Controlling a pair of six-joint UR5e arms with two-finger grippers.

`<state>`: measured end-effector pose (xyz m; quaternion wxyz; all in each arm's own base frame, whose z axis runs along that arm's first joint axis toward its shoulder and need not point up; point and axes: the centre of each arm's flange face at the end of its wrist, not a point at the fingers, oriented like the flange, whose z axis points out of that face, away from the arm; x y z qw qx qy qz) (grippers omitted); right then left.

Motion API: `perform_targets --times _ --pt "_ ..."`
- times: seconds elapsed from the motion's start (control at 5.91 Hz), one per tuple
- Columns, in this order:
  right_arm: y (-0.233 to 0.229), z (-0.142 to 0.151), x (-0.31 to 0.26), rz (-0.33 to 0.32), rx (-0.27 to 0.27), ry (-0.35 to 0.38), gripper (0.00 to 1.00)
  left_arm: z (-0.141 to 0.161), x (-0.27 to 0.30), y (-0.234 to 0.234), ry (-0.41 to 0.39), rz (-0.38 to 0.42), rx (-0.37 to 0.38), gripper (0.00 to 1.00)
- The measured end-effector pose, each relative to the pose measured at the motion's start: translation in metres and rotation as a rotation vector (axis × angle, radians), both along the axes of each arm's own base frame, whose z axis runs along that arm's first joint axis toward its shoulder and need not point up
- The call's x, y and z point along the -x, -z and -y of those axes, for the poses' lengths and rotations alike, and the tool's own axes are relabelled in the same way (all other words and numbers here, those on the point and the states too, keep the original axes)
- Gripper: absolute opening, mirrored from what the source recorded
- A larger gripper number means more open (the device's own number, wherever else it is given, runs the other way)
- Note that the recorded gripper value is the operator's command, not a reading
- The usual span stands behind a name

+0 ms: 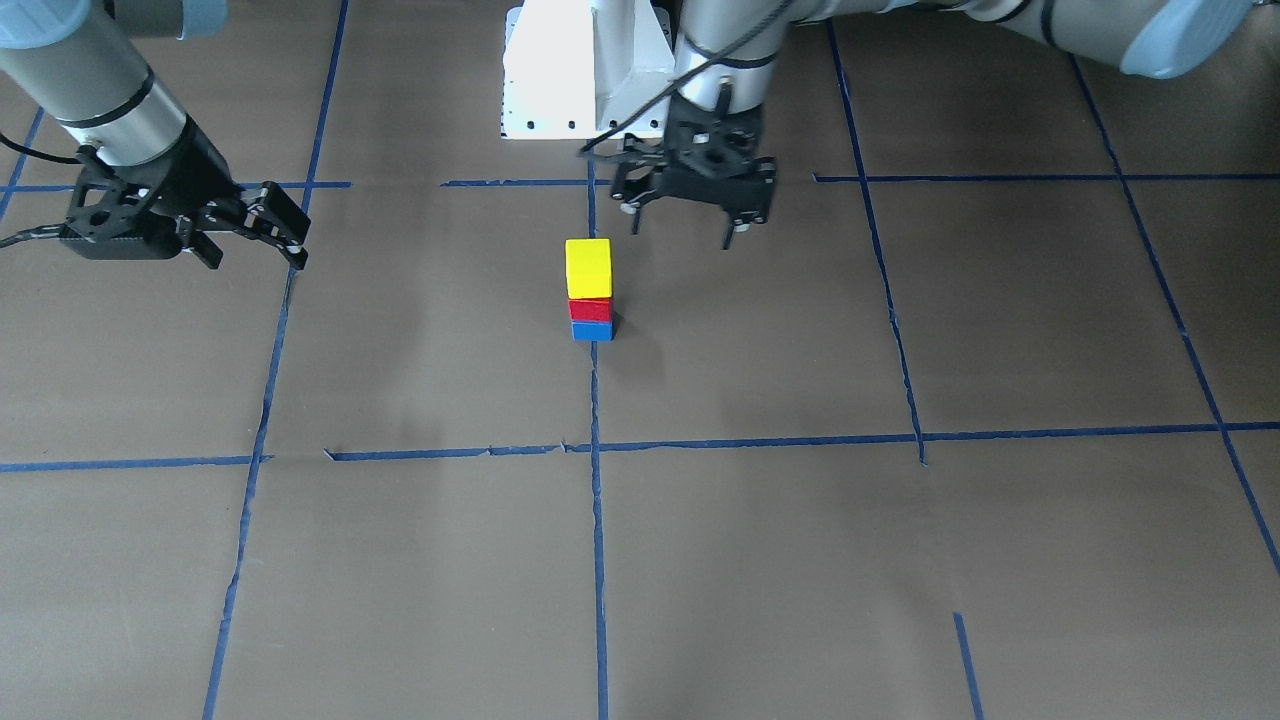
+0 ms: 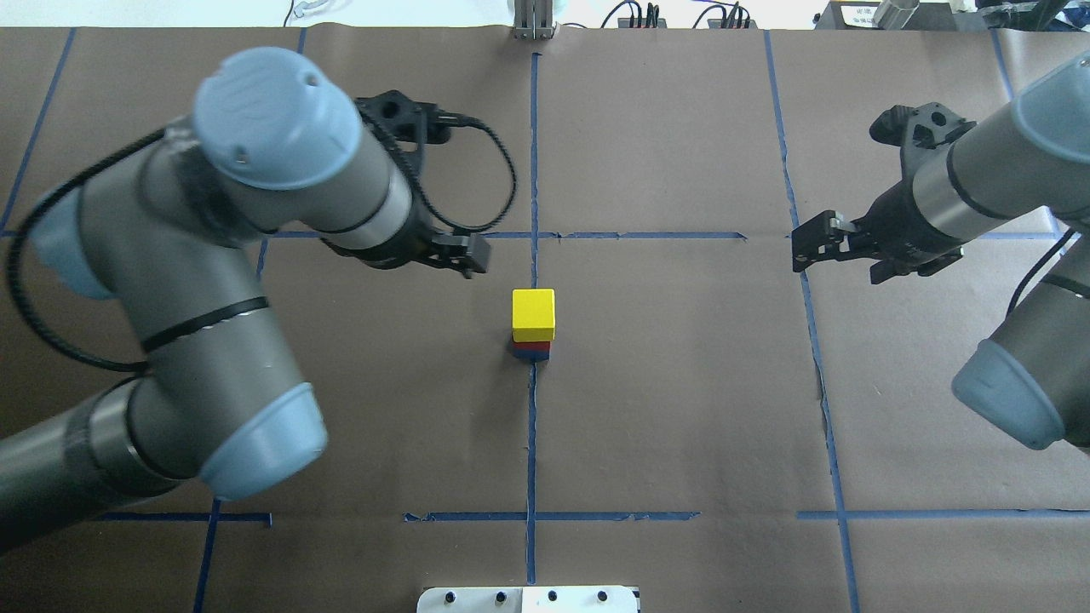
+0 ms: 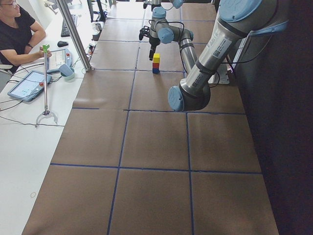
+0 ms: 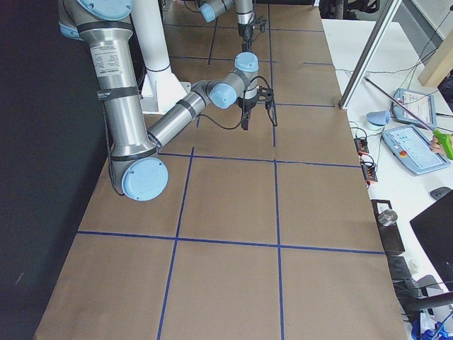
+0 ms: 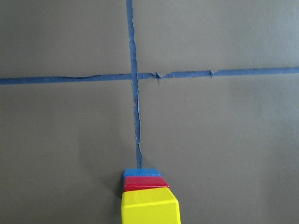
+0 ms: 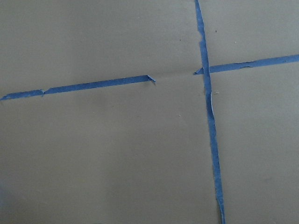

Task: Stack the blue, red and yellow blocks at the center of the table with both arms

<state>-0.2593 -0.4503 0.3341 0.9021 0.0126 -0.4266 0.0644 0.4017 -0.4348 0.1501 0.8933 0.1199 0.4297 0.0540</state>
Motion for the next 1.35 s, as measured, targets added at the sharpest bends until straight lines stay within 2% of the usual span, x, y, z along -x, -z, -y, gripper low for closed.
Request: perform_targets --times 0.34,0.68,0.85,1.02,1.19,1.35 --pt "-0.048 0.019 -0.088 -0.003 -0.044 0.037 1.0 0.015 0.123 -0.107 -0.12 0.077 -0.064 1.0" --pt "-0.128 0.012 -0.195 -0.013 -0.102 0.087 1.0 0.037 0.265 -0.226 -0.231 0.184 -0.145 1.0" --pt "-0.166 0.005 -0.229 -0.033 -0.128 0.113 1.0 0.051 0.333 -0.281 -0.258 0.194 -0.149 1.0" --pt "-0.2 -0.003 -0.254 -0.052 -0.143 0.143 1.0 0.062 0.389 -0.337 -0.272 0.172 -0.131 1.0" --pt "-0.234 -0.01 -0.274 -0.065 -0.143 0.168 1.0 0.058 0.428 -0.397 -0.279 0.154 -0.087 1.0" --pt "-0.259 -0.014 -0.284 -0.068 -0.133 0.184 1.0 0.042 0.451 -0.444 -0.274 0.141 -0.028 1.0"
